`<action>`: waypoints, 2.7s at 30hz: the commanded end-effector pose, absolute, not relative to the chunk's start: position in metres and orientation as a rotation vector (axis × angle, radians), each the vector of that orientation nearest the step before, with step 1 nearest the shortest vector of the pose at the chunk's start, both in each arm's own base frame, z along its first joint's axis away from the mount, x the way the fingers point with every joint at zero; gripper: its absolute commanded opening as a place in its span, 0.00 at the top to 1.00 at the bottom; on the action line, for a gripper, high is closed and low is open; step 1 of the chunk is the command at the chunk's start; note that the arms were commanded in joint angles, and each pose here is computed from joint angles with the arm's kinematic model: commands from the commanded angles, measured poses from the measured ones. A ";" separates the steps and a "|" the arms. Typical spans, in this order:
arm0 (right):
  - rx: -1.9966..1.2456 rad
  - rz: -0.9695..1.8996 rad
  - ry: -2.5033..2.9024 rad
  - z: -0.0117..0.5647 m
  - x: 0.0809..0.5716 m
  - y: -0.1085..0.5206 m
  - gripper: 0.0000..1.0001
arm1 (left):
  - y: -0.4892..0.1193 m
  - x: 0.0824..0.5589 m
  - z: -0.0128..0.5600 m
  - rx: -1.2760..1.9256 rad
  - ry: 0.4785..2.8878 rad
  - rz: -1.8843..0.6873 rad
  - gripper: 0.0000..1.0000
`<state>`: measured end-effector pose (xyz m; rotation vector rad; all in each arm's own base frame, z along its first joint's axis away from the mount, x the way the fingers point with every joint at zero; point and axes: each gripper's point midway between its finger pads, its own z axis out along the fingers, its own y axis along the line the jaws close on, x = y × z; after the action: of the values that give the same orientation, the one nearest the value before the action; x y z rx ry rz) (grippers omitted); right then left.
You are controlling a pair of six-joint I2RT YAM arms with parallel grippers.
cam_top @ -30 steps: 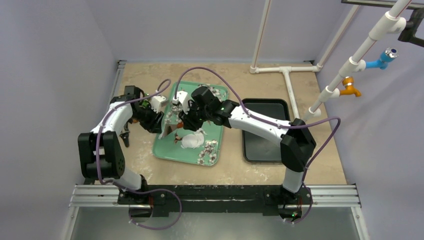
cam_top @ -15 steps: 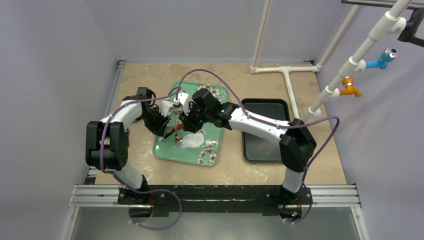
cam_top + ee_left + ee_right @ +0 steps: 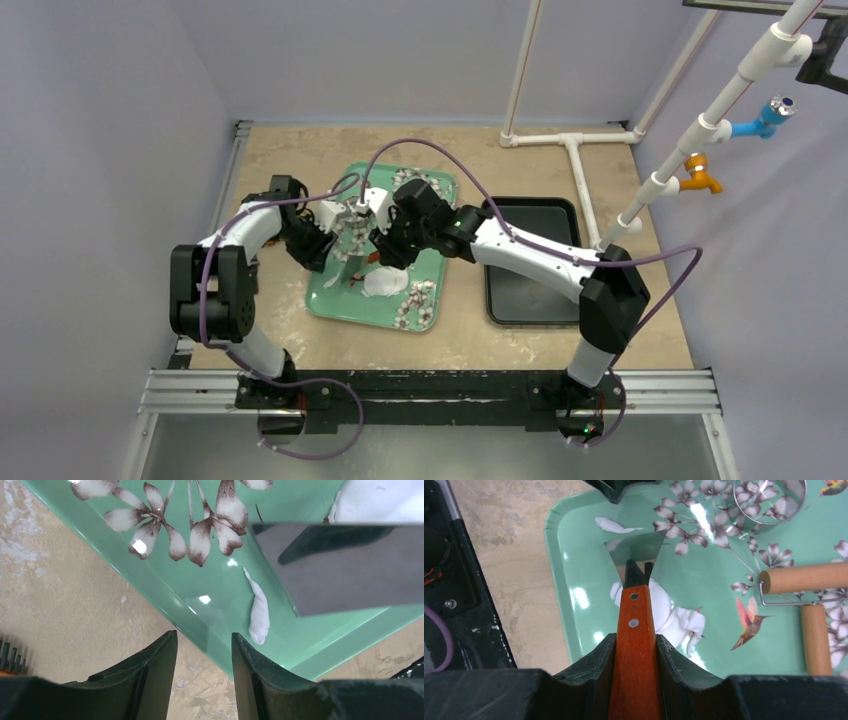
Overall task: Roll out the dumpling wrappers from the dough
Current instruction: Remove the dumpling wrapper from the work surface.
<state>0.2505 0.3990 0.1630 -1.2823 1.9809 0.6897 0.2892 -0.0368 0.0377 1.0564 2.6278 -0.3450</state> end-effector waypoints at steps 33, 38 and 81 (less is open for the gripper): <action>-2.085 0.290 1.278 0.235 0.223 0.369 1.00 | -0.041 0.285 0.067 0.997 2.521 -0.442 0.45; -2.070 0.233 1.249 0.235 0.237 0.380 1.00 | -0.036 0.286 0.069 0.980 2.512 -0.407 0.39; -2.034 0.370 1.264 0.195 0.194 0.380 1.00 | -0.039 0.285 0.065 0.980 2.513 -0.454 0.37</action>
<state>0.2113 0.3739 0.1793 -2.0833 1.2922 0.2860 0.2843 -0.0358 0.0634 0.9704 2.5432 -0.4264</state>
